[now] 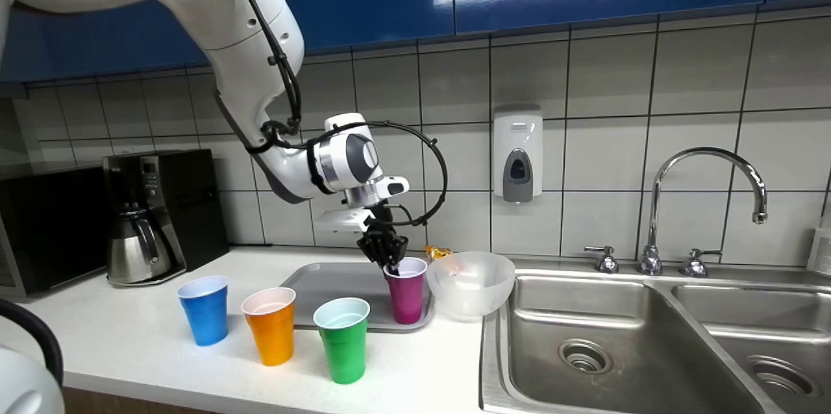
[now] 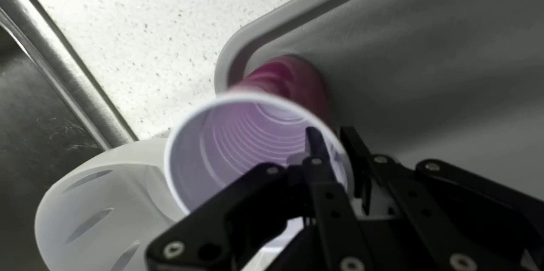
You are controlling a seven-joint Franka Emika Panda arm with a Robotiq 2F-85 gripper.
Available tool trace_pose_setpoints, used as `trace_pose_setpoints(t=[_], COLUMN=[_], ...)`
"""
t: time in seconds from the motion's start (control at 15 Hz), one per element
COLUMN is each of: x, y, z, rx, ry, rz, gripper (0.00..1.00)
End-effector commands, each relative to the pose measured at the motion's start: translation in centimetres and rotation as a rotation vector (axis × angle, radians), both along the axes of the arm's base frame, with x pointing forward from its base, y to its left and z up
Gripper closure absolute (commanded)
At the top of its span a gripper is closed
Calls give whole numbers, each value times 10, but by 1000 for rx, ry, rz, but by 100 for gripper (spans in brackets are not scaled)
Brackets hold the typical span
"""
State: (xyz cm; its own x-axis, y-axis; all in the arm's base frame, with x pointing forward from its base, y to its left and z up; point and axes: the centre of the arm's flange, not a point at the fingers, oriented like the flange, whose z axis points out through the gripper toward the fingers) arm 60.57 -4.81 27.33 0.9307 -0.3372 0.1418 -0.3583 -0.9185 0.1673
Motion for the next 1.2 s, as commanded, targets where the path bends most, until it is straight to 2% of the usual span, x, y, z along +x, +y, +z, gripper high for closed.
trace_pose_setpoints(t=[0.0, 0.33, 0.47, 0.8, 1.13], x=[3, -9, -14, -26, -56], y=[0, 1, 1, 7, 19], z=[7, 21, 29, 55, 74], rx=[-11, 4, 11, 22, 22], ry=[24, 16, 8, -16, -10], rz=[-21, -8, -6, 6, 15], gripper=[51, 13, 1, 0, 0])
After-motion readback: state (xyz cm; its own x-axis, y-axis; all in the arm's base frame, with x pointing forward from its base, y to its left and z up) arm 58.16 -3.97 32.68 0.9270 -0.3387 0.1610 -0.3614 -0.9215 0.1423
